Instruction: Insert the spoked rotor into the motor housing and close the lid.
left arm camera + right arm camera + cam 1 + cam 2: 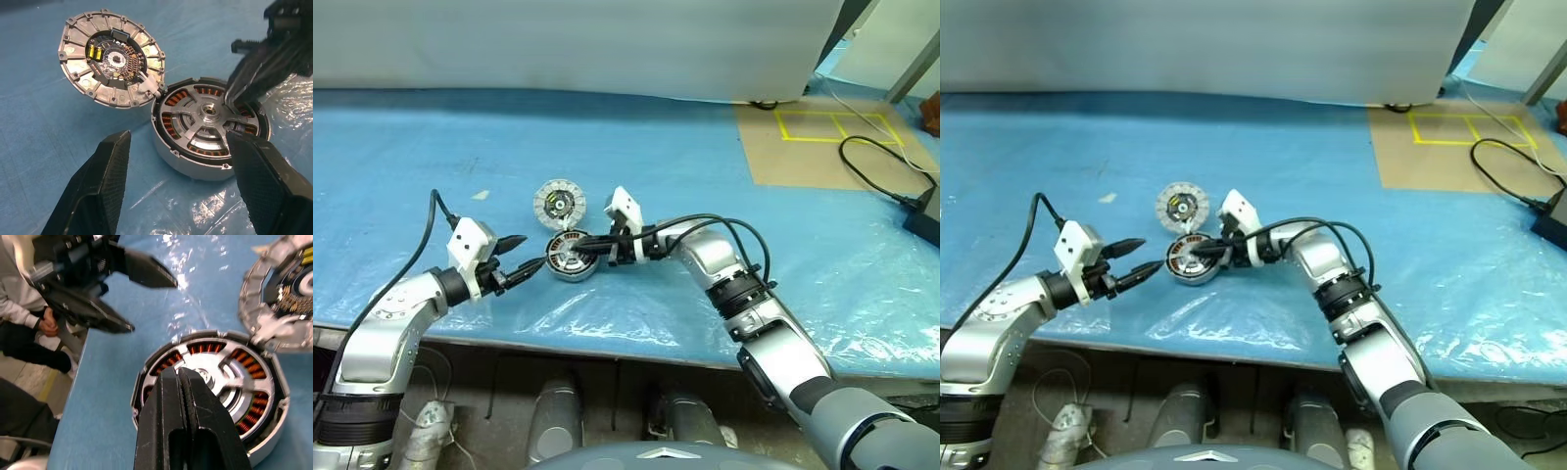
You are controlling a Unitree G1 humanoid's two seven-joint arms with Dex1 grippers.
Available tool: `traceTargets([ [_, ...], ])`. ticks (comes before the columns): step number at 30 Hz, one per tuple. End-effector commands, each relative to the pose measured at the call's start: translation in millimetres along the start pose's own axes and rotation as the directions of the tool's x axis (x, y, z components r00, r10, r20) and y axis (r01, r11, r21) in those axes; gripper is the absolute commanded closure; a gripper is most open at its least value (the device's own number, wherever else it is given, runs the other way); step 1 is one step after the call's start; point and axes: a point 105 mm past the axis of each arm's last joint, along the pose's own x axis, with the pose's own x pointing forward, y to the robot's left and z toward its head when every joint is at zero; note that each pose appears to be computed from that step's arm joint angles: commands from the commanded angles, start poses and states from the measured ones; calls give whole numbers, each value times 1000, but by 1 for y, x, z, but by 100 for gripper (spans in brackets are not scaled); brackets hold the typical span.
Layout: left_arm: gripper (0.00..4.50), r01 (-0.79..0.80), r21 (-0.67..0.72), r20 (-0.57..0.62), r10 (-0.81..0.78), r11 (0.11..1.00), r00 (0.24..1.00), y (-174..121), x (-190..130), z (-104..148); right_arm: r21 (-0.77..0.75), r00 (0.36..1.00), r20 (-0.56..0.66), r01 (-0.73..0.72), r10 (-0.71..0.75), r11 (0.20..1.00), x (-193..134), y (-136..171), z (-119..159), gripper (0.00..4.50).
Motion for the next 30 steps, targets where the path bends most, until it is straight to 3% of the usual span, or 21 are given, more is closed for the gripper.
traceTargets([
  [1, 124, -14, 36, 33, 13, 999, 999, 0, -2, 11, -66, 999, 26, -33, 35, 997, 11, 3, 15, 450],
  [4, 124, -11, 31, 36, 10, 999, 999, -1, -1, 12, -72, 998, 38, -55, 58, 996, 17, 7, 20, 450],
  [11, 124, 1, 29, 34, -2, 1000, 999, -6, 7, 11, -124, 999, -29, -49, 46, 991, 21, 8, 1, 450],
  [22, 124, -9, 41, 58, 7, 999, 998, 2, 13, 18, -307, 992, 79, -66, 95, 949, -11, 0, 90, 450],
  [27, 124, -51, 49, 64, 48, 998, 997, 8, 15, 17, -296, 978, 163, 177, -133, 939, -13, -44, 117, 450],
  [30, 124, -58, 46, 68, 55, 997, 996, 6, 15, 16, -162, 896, 248, 414, -369, 896, -28, -78, 128, 450],
])
